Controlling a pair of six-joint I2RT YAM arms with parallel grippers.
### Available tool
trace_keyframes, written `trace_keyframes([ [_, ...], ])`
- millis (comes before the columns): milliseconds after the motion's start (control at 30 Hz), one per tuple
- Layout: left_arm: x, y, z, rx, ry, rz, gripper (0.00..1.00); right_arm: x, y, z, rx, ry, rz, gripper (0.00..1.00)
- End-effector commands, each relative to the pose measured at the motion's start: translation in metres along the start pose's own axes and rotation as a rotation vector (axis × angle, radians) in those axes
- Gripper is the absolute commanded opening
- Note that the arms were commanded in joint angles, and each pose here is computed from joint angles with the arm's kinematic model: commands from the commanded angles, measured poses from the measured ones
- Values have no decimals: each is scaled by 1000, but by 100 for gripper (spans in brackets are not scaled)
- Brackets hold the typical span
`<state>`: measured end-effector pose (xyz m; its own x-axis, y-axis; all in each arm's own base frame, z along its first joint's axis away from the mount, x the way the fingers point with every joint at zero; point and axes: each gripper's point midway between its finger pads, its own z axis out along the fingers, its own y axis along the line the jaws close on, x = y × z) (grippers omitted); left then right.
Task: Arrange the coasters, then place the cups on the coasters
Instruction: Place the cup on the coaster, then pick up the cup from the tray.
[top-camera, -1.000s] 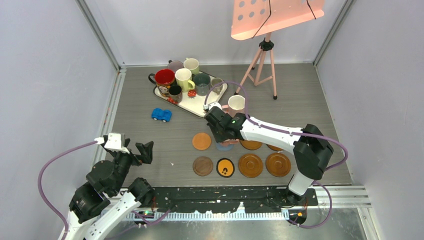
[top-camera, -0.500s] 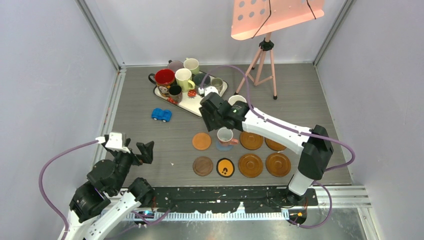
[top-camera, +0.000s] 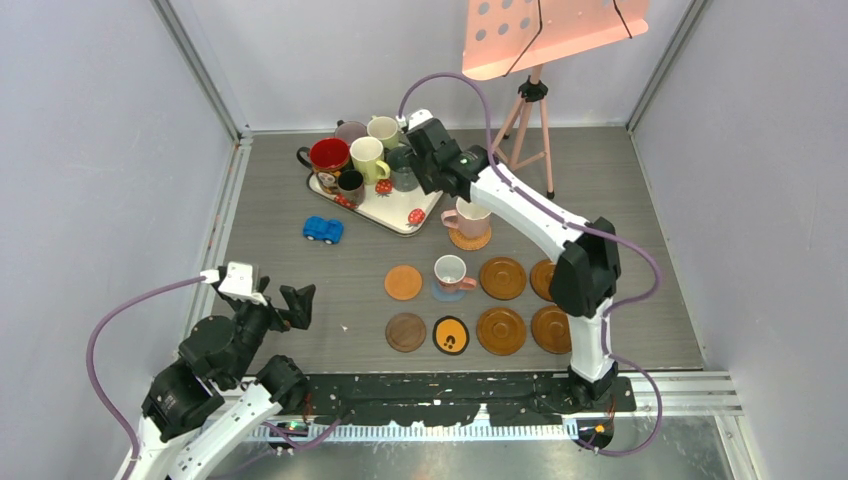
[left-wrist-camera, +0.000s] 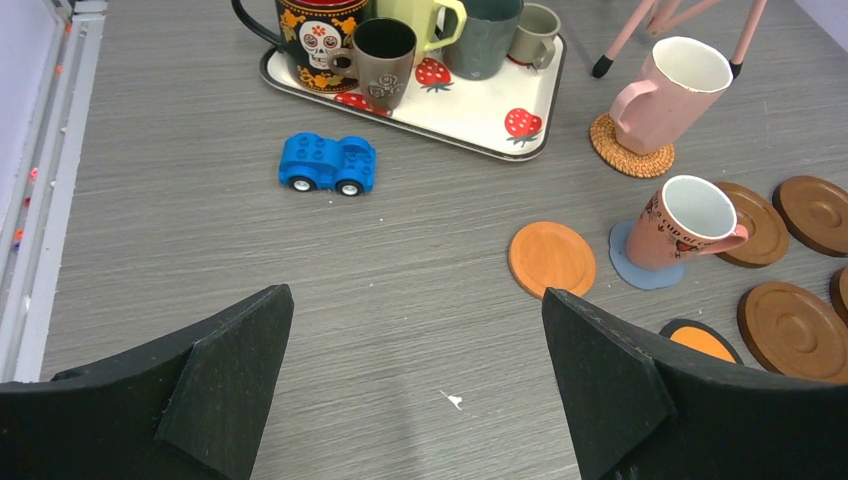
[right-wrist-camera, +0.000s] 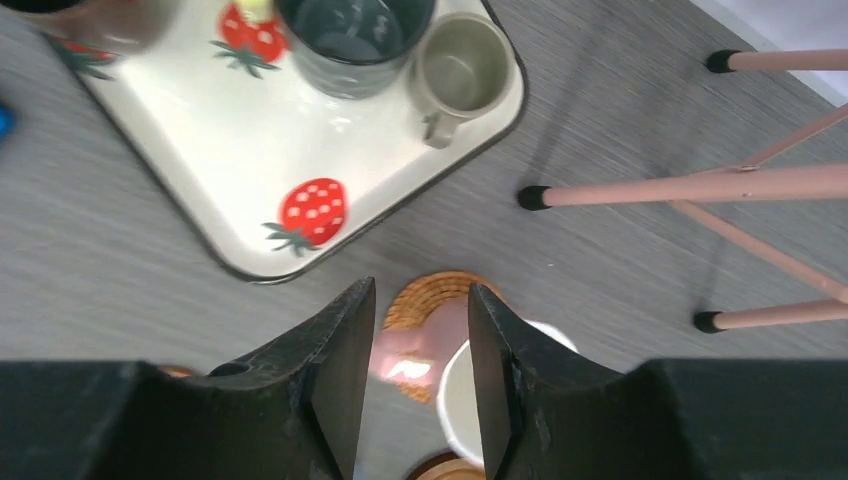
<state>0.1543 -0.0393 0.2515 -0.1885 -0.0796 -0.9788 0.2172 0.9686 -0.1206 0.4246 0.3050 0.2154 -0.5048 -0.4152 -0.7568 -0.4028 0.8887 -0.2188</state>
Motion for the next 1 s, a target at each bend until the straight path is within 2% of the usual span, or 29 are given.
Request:
trace_keyframes([
  [0, -7, -6, 3, 19, -23, -11, 100, -19, -16, 30, 16, -37, -141, 45],
  [200, -6, -6, 3, 20, -22, -15, 100, -17, -21, 75, -14, -12, -279, 44],
  [367, -6, -4, 4, 8, -22, -8, 100, -14, -36, 103, -48, -26, -295, 45],
  [700, -2, -2, 8, -16, 4, 8, 100, -6, -24, 135, -158, -45, -395, 49],
  [967, 0, -9, 13, 10, 25, 26, 100, -15, -21, 159, -147, -83, -444, 49],
])
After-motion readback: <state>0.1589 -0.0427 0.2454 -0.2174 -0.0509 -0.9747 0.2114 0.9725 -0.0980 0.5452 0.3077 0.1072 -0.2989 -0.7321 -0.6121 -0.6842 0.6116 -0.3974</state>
